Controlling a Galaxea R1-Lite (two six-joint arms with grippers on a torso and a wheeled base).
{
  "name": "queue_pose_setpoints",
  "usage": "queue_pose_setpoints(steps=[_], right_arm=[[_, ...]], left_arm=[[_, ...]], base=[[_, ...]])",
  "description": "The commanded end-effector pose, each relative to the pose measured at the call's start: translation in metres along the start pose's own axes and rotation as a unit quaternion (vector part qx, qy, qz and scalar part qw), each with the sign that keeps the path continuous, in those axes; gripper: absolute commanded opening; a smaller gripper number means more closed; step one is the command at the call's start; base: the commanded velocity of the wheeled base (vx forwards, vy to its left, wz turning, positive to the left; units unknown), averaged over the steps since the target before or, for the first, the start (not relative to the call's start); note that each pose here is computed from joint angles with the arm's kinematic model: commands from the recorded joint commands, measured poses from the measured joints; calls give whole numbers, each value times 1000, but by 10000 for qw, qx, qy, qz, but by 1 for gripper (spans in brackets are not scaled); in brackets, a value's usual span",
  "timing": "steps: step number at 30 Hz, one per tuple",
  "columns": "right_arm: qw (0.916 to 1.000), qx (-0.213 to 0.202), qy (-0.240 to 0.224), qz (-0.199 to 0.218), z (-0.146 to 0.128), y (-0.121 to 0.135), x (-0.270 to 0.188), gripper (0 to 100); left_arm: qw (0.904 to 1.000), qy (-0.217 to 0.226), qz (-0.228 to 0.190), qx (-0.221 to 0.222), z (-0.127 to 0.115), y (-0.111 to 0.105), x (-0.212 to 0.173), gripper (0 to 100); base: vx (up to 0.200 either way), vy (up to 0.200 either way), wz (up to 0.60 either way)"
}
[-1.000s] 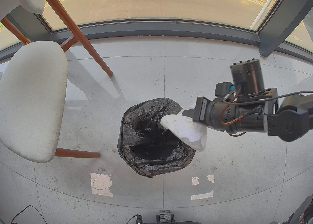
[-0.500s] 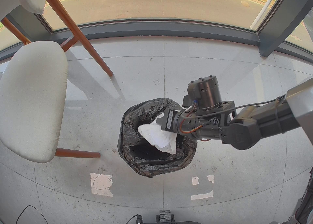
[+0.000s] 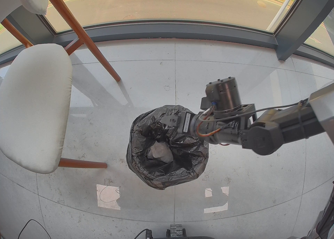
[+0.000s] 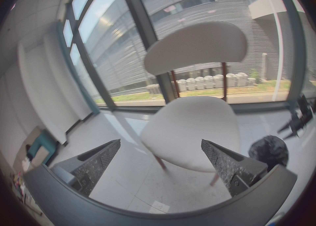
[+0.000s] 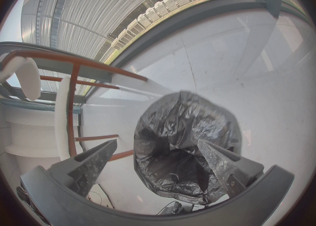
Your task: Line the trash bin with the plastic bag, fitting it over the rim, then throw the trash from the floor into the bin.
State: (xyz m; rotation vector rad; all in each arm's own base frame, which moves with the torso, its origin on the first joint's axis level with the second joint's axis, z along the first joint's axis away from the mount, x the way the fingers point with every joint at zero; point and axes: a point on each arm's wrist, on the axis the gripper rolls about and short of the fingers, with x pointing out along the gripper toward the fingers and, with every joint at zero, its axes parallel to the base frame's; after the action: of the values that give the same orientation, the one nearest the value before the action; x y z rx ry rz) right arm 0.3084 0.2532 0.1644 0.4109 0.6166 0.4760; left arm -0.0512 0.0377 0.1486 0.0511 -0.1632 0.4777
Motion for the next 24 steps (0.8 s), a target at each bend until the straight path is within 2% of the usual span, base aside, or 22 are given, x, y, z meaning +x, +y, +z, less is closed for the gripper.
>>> queue_pose_setpoints(steps=[1, 2, 3, 5, 7, 8, 9, 10, 11, 15, 18, 19, 21, 22, 23, 24], right_arm=[[9966, 178, -805, -85, 40, -16, -85, 100], [9944, 258, -1000, -230, 44, -29, -107, 100], [9940, 272, -1032, -251, 45, -31, -111, 100], [9900, 395, -1280, -435, 49, -47, -138, 100], [9866, 496, -1438, -591, 50, -60, -156, 100], [9850, 535, -1500, -659, 49, -65, -164, 100], [9826, 584, -1595, -749, 49, -72, -174, 100], [9809, 613, -1657, -819, 47, -76, -181, 100], [9794, 635, -1711, -860, 46, -79, -187, 100], [9741, 689, -1936, -947, 42, -84, -210, 100], [9722, 698, -1983, -1029, 36, -89, -219, 100], [9721, 693, -1986, -1037, 34, -89, -221, 100], [9720, 650, -1982, -1080, 23, -91, -230, 100], [9723, 630, -1967, -1092, 20, -92, -232, 100], [9730, 518, -1954, -1114, 10, -93, -240, 100], [9730, 518, -1954, -1114, 10, -93, -240, 100]], left_arm=[[9910, 412, -1255, 232, -21, -9, -1, 100], [9821, 634, -1741, 338, -30, -13, -2, 100], [9796, 680, -1859, 356, -31, -13, -2, 100], [9650, 856, -2442, 433, -40, -18, -3, 100], [9475, 991, -3003, 474, -48, -22, -4, 100], [9360, 1075, -3312, 518, -55, -25, -4, 100], [9196, 1112, -3734, 511, -60, -28, -5, 100], [9101, 1088, -3972, 468, -60, -29, -6, 100], [9066, 1064, -4060, 435, -60, -29, -6, 100], [9096, 974, -4030, 268, -60, -31, -4, 100], [9108, 1379, -3890, 131, -59, -36, -1, 100], [9132, 1468, -3800, 115, -59, -37, 0, 100], [9280, 1675, -3326, 120, -58, -40, 1, 100], [9298, 1687, -3269, 123, -58, -41, 0, 100], [9383, 1710, -3005, 112, -57, -42, 0, 100], [9383, 1710, -3005, 112, -57, -42, 0, 100]], base=[[0, 0, 0], [0, 0, 0], [0, 0, 0], [0, 0, 0], [0, 0, 0], [0, 0, 0], [0, 0, 0], [0, 0, 0], [0, 0, 0], [0, 0, 0], [0, 0, 0], [0, 0, 0], [0, 0, 0], [0, 0, 0], [0, 0, 0], [0, 0, 0]])
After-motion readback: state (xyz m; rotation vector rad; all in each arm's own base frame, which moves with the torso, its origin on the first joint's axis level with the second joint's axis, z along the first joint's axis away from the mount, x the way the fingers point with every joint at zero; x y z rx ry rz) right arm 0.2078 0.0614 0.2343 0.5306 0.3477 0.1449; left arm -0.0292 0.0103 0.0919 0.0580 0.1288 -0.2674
